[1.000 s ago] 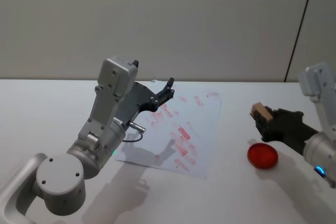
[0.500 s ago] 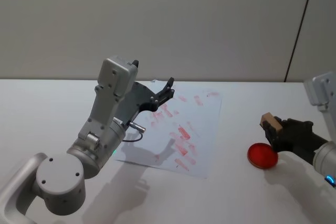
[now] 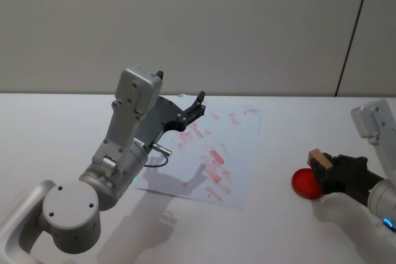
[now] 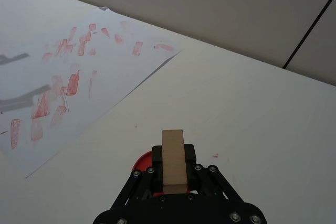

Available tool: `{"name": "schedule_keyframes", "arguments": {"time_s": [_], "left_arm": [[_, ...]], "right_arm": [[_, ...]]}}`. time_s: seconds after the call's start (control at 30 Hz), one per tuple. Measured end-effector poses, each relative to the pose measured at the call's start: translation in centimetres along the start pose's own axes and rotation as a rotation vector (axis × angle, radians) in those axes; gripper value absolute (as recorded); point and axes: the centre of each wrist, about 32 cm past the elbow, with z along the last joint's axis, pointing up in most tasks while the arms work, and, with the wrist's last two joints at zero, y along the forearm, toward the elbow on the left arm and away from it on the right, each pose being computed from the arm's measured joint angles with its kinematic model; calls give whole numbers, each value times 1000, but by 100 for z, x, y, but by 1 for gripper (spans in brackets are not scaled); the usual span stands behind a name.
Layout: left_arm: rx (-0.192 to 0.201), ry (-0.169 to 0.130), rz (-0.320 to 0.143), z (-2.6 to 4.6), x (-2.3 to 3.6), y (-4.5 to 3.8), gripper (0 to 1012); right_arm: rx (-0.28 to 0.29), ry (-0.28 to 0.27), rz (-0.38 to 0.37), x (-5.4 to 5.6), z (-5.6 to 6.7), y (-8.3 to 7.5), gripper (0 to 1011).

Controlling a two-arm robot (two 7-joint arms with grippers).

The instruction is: Use the one hand to pick up the stamp and affix it onto the A4 paper.

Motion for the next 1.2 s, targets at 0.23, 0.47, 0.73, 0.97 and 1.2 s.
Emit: {"name": "schedule_keyframes", "arguments": {"time_s": [0.23,0.47,0.73,0.97,1.2], "left_arm": [[0,0,0,0,0,0,1002],[0,0,0,0,0,0,1003],[0,0,0,0,0,0,1002],[0,0,0,0,0,0,1002],[0,0,0,0,0,0,1002]], "right_arm": [[-14,-4,4,-23,-28,44,220],[-20,-7,7,-36,-39,73,380],[-24,-9,9,-46,-45,91,624],[-26,-10,10,-51,-50,100,834],[-27,-10,11,-53,-54,105,998]]}}
